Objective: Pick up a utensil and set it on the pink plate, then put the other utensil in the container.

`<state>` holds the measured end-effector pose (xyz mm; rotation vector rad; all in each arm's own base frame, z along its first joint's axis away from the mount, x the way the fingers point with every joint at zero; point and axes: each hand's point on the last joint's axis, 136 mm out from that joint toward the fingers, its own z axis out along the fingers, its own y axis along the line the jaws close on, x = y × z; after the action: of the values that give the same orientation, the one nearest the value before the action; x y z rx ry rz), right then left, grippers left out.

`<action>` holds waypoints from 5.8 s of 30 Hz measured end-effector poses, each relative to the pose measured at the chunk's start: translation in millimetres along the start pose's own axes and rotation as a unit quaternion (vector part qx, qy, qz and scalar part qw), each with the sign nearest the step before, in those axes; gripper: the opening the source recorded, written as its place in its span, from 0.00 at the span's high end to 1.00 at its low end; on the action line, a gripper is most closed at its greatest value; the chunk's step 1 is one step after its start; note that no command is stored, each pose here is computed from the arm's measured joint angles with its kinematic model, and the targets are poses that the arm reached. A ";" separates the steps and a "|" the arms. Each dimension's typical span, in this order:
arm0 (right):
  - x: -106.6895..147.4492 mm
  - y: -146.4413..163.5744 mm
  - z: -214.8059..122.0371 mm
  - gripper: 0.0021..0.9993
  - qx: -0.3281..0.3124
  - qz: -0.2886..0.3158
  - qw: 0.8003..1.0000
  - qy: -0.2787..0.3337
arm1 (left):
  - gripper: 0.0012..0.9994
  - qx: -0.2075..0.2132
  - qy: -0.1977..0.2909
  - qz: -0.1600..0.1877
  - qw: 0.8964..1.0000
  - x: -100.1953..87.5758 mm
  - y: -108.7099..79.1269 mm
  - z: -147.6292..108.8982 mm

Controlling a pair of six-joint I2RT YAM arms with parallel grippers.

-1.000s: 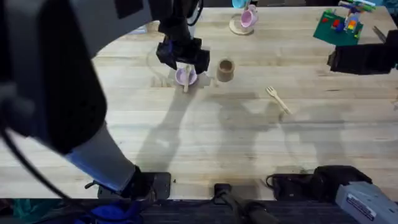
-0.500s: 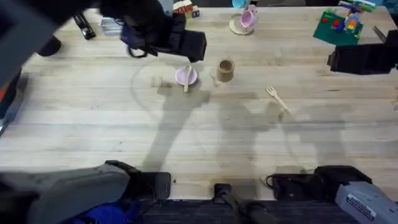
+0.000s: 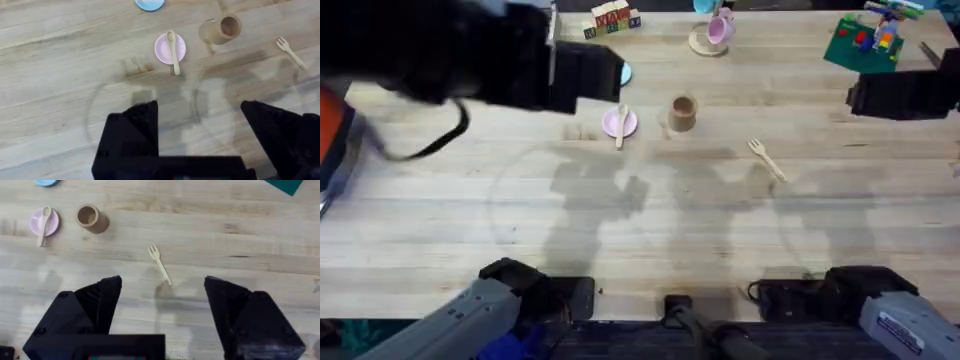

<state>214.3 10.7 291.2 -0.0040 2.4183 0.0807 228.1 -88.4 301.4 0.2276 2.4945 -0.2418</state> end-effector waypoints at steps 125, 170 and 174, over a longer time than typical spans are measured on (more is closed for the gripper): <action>111.7 10.9 240.4 0.00 -0.088 -0.270 0.900 0.332 | 0.01 0.160 -0.107 0.282 0.940 64.3 -46.0 44.2; 115.5 9.8 240.7 0.97 -0.079 -0.248 0.906 0.332 | 0.01 0.160 -0.107 0.282 0.940 64.3 -46.0 44.2; 114.9 10.0 240.2 0.97 -0.079 -0.248 0.907 0.332 | 0.01 0.160 -0.107 0.282 0.940 64.3 -46.0 44.2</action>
<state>286.4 37.2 36.1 -0.8450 2.9895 0.0432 191.7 -136.1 233.5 0.9762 2.0595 -0.4039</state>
